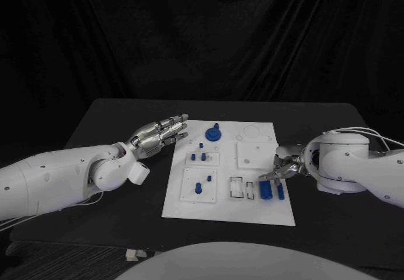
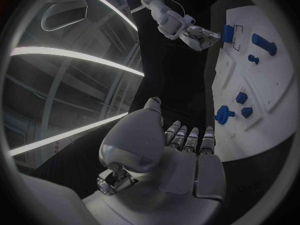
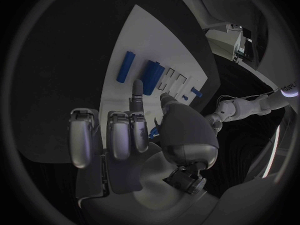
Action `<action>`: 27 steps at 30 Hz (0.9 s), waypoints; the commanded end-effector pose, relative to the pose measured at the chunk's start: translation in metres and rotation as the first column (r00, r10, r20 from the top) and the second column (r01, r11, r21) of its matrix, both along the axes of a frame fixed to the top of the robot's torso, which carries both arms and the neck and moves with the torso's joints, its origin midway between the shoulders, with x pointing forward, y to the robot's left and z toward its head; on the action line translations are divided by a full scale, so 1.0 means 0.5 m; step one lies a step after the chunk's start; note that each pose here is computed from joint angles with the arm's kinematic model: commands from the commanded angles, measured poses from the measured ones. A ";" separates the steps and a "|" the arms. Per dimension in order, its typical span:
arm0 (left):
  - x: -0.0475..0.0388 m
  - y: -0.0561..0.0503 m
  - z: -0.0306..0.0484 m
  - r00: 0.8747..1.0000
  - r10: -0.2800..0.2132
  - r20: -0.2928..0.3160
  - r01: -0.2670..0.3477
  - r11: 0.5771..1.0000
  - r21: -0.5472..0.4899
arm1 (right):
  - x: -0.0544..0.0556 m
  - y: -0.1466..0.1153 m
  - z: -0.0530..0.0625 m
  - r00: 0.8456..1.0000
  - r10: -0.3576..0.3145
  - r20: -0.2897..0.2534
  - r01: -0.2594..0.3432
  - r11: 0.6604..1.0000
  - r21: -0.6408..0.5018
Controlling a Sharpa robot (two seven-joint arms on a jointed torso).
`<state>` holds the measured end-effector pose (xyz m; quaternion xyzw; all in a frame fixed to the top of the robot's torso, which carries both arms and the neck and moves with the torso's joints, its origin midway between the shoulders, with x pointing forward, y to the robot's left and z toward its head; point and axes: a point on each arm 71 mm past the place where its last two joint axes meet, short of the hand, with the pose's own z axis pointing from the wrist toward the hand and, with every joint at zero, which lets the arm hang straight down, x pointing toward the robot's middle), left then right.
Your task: Assemble the parts on the task board
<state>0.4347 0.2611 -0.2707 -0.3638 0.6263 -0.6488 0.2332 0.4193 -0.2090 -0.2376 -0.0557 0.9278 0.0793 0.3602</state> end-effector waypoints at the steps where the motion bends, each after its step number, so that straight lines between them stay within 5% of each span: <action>1: 0.000 -0.005 0.003 1.000 0.001 0.014 -0.001 1.000 -0.022 | 0.001 -0.001 -0.005 1.000 -0.022 0.018 0.022 1.000 -0.010; 27: 0.001 -0.013 0.000 1.000 -0.014 0.006 0.014 1.000 -0.024 | 0.002 0.008 -0.054 0.999 -0.041 -0.004 0.041 0.999 -0.014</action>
